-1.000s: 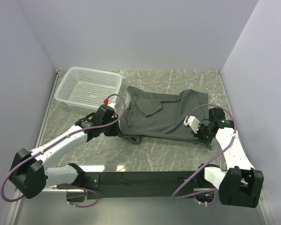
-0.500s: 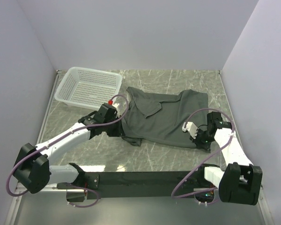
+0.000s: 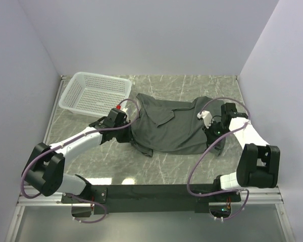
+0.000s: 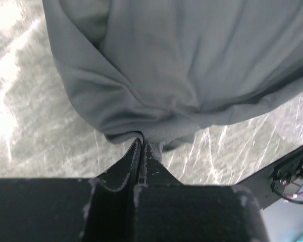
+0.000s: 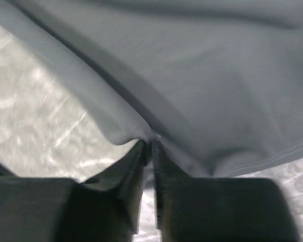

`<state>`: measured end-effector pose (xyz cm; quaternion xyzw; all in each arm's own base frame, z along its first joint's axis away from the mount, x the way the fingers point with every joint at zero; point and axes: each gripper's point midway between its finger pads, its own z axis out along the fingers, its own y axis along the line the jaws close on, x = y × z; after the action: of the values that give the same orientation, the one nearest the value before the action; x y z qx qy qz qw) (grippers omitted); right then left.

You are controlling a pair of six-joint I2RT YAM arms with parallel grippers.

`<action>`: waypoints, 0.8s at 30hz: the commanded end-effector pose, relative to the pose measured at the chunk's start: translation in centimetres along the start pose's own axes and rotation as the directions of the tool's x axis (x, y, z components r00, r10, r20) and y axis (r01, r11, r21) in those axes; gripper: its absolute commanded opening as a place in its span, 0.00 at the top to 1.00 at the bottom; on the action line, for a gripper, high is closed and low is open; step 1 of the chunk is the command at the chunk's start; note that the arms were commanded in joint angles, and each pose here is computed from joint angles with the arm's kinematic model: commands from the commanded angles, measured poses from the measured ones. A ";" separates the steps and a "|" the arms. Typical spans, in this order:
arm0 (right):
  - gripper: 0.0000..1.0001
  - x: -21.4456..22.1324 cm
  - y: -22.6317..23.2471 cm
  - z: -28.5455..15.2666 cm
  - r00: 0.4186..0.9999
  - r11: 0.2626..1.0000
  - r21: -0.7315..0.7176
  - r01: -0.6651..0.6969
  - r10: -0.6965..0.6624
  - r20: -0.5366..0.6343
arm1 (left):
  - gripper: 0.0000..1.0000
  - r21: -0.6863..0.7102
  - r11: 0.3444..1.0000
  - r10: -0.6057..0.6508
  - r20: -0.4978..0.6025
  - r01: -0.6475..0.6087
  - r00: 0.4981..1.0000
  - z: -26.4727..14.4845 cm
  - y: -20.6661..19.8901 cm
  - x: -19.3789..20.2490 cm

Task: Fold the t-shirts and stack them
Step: Flatten the tshirt out

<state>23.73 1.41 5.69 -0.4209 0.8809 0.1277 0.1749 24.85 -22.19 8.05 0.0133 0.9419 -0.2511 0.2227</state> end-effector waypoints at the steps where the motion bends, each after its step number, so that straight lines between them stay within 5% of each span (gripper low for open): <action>1: 0.78 -2.9 -3.2 -0.6 0.989 0.985 0.116 -0.127 0.117 0.085 | 1.00 0.041 0.999 -0.004 0.071 0.001 0.997 0.2 -1.2 -2.5; 3: 0.63 -3.2 -4.3 -0.7 0.982 0.970 0.165 -0.177 0.162 0.099 | 0.99 0.039 0.999 -0.009 0.074 0.007 0.997 0.4 -0.9 -2.7; 8: 0.51 -2.8 -5.3 -1.6 0.979 0.948 0.249 -0.198 0.177 0.104 | 1.00 0.037 0.999 -0.016 0.075 0.013 0.997 0.7 -0.6 -2.8; 16: 0.49 -0.6 -0.5 -2.8 0.999 0.993 0.115 -0.031 0.027 0.036 | 0.99 0.044 0.999 -0.013 0.084 0.010 0.996 0.5 -0.5 -2.8; 24: 0.49 3.8 0.9 -1.6 0.992 0.993 0.113 -0.034 0.047 -0.113 | 1.00 0.064 0.998 -0.016 0.084 0.010 0.996 0.4 -0.7 -2.5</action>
<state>21.88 -0.35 6.26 -0.3923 0.9008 0.0726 0.1714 26.70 -22.21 7.66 0.0012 0.9358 -0.2584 0.2398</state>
